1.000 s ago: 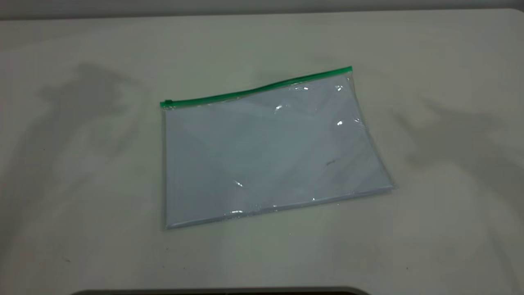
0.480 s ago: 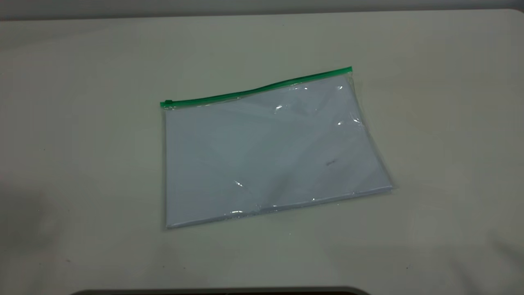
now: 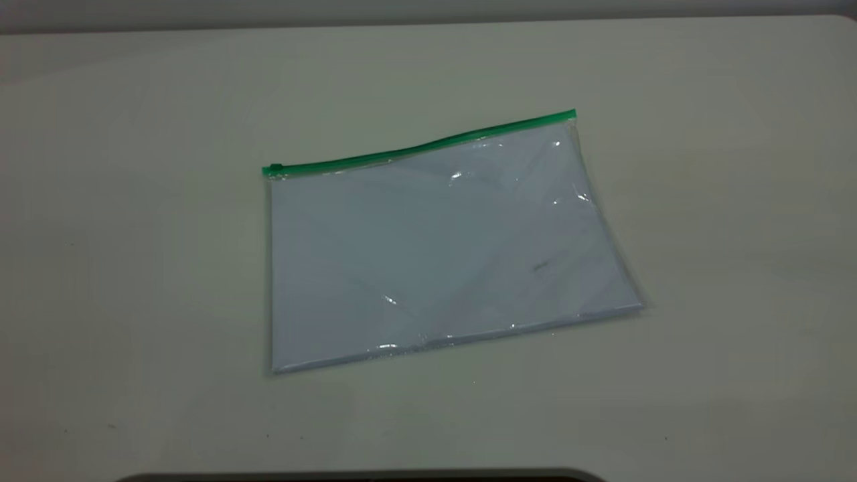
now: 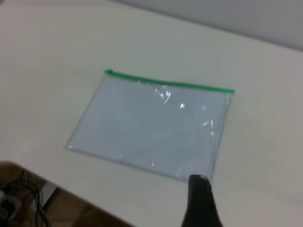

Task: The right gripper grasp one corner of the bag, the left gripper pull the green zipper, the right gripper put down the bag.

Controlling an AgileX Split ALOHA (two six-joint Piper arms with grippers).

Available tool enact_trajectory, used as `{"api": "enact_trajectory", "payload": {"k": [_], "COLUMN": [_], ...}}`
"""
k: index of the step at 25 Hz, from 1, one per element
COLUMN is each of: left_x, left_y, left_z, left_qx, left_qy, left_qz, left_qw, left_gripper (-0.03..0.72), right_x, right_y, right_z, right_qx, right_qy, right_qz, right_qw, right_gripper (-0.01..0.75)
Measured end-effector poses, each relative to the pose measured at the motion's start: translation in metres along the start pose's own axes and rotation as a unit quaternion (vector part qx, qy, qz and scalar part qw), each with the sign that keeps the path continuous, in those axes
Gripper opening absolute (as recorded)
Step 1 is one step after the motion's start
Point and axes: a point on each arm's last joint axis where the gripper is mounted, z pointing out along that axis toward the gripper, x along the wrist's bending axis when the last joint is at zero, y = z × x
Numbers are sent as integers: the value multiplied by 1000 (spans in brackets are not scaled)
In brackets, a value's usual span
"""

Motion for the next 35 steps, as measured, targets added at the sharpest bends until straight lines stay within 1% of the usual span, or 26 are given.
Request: {"api": "enact_trajectory", "payload": {"k": [2,4,6,9,12,15,21,24,35], "left_x": [-1,-3,-5,-12,-15,-17,-19,-19,-19], "left_y": [-16,-28,-38,-51,-63,-73,-75,-75,-75], "left_z": [3,11,22,40,56,68,72,72,72], "left_qx": [-1,8,25,63,95,120,120,120,120], "left_qy": [0,-1,-9,-38,-53,-58,-66,-66,-66], "left_qz": [0,0,-1,-6,7,14,14,14,14], "left_qw": [1000,1000,1000,997,994,991,991,990,990], "left_gripper": [582,582,582,582,582,582,583,583,583], "right_x": [2,4,7,12,14,11,-5,-11,-13], "right_y": [-6,-10,-17,-33,-53,-64,-78,-82,-82], "right_z": [-2,-6,-11,-18,-22,-24,-13,-7,-5], "right_qx": [7,3,-10,-33,-42,-33,14,19,18], "right_qy": [-2,-5,-11,-22,-48,-77,-140,-158,-164], "right_qz": [-1,0,0,7,13,19,21,16,13], "right_qw": [1000,1000,1000,999,998,996,990,987,986], "right_gripper": [578,578,578,578,578,578,578,578,578]}}
